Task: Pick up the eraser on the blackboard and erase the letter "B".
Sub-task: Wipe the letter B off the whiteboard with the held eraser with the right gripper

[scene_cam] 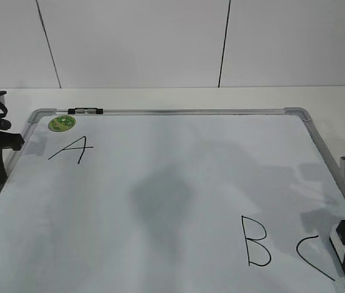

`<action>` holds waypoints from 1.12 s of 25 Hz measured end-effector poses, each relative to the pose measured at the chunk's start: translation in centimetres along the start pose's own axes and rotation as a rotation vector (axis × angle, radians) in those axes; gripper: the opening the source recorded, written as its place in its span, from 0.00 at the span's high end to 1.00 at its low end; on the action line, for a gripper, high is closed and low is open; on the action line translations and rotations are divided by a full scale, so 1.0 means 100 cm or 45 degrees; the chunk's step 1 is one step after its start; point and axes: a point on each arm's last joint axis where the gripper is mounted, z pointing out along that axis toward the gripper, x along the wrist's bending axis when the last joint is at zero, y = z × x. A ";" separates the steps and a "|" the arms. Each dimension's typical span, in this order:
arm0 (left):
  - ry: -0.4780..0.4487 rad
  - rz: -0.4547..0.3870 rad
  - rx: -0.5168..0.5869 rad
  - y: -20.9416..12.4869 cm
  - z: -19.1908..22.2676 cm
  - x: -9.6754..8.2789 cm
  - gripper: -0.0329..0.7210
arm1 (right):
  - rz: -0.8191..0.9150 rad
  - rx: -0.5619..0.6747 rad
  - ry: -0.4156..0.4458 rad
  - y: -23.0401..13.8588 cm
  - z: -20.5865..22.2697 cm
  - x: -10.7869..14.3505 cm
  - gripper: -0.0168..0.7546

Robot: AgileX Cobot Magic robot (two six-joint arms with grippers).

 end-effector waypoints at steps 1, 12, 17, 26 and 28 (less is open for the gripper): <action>0.000 0.000 0.000 0.000 0.000 0.000 0.93 | -0.001 0.000 0.000 0.000 0.000 0.000 0.25; 0.000 0.000 0.000 0.000 0.000 0.000 0.93 | -0.005 -0.003 0.000 0.000 0.000 0.000 0.27; 0.000 0.000 0.000 0.000 0.000 0.000 0.93 | -0.005 0.004 0.000 0.000 0.000 0.000 0.27; 0.000 0.000 0.002 0.000 0.000 0.000 0.93 | -0.004 0.033 0.002 0.001 -0.003 0.001 0.27; 0.000 0.000 0.002 0.000 0.000 0.000 0.93 | -0.005 0.048 0.002 0.003 -0.007 0.001 0.28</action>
